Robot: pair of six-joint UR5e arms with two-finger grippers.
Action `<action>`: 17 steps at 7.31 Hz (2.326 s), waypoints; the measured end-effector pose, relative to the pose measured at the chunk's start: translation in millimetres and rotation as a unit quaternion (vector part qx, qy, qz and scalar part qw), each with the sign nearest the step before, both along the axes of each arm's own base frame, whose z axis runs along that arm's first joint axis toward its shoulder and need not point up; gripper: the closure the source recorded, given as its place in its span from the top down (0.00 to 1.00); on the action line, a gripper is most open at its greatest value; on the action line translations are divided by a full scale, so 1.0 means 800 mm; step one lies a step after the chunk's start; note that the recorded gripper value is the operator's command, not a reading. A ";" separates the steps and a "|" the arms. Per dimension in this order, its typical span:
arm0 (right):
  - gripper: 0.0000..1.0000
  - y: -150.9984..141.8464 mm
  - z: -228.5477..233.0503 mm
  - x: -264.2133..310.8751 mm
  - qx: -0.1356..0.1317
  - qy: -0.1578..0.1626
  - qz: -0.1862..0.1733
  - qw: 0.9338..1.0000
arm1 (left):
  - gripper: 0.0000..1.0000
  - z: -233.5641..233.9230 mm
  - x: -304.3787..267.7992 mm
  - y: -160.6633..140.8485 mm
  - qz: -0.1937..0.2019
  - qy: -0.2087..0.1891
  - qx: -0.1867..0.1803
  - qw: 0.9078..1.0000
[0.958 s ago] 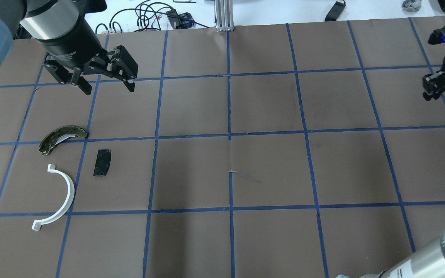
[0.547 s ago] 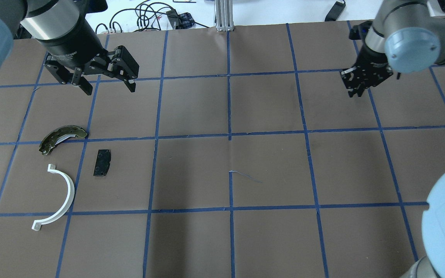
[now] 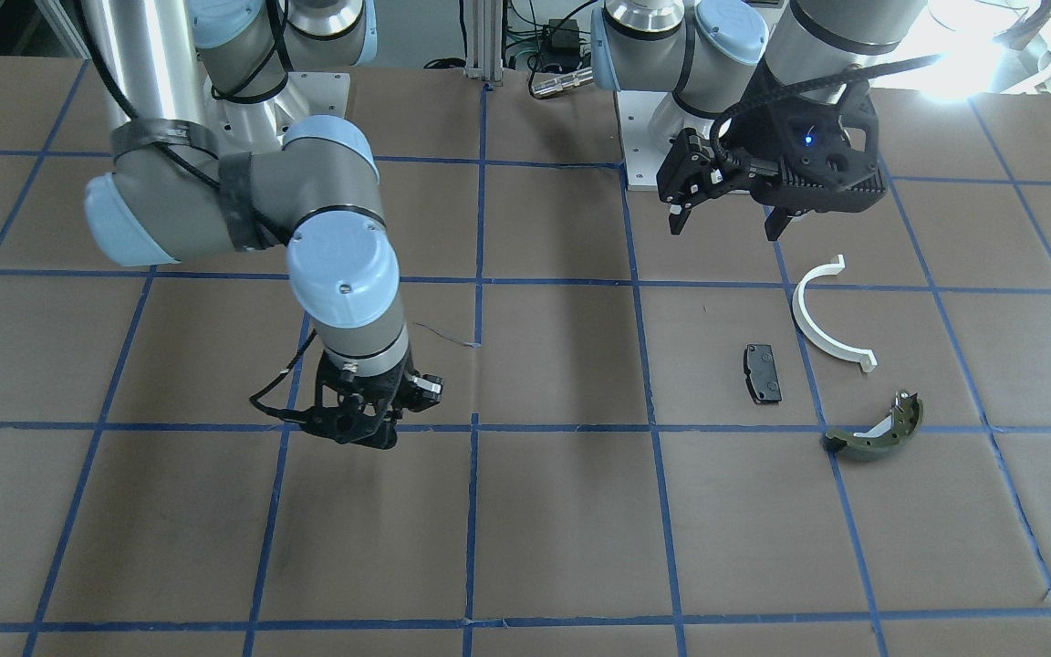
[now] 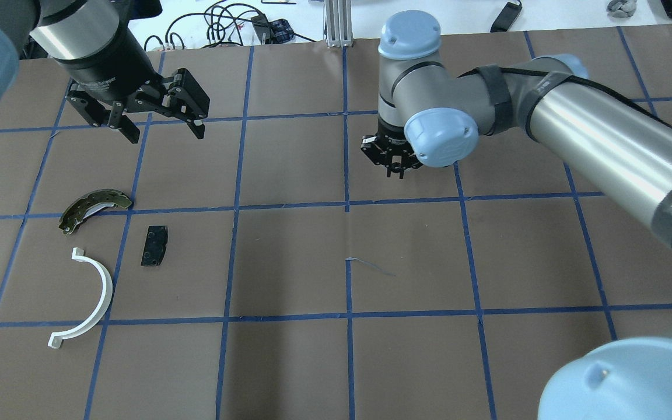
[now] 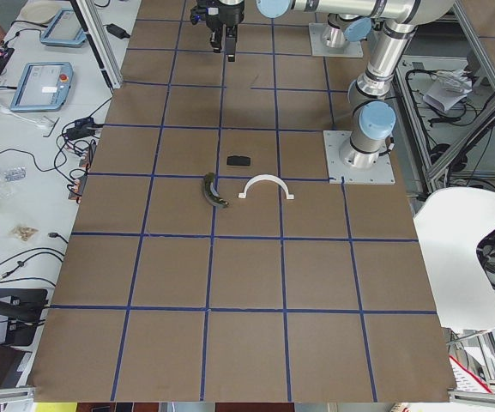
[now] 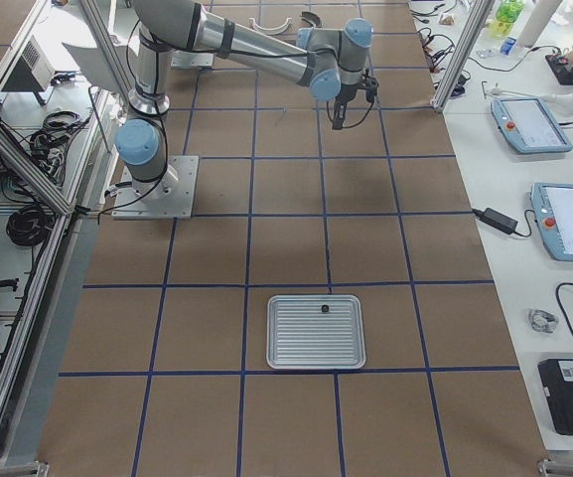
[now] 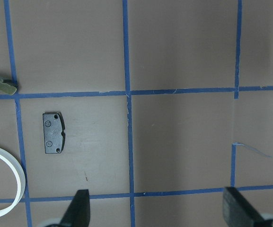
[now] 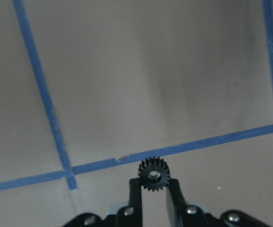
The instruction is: Place bearing gear from tray to pile
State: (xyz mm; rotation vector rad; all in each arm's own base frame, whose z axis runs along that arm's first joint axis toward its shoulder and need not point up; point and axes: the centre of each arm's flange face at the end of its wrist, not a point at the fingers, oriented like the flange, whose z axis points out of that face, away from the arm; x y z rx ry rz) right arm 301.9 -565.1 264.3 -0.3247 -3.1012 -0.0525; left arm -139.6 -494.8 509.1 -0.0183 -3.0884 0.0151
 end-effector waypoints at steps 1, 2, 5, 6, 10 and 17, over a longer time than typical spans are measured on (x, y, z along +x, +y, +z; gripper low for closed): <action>0.00 0.018 -0.015 0.045 0.000 -0.008 -0.013 1.000 | 1.00 0.000 0.000 0.000 -0.001 0.000 0.000 1.000; 0.00 0.033 -0.032 0.079 0.005 -0.018 -0.022 1.000 | 1.00 0.001 0.001 0.000 -0.002 0.000 -0.001 1.000; 1.00 0.045 -0.069 0.107 0.023 -0.024 -0.019 0.999 | 1.00 0.000 0.029 -0.006 0.016 0.002 0.001 1.000; 1.00 0.045 -0.073 0.107 0.026 -0.024 -0.016 0.999 | 1.00 -0.002 0.035 -0.011 0.021 0.002 0.003 1.000; 1.00 -0.011 -0.038 -0.011 0.022 -0.027 0.025 0.999 | 1.00 -0.073 0.023 -0.056 0.044 0.002 0.044 0.998; 1.00 -0.055 0.046 -0.497 0.034 0.022 0.143 0.989 | 1.00 -0.315 -0.202 -0.063 0.040 -0.012 0.028 0.999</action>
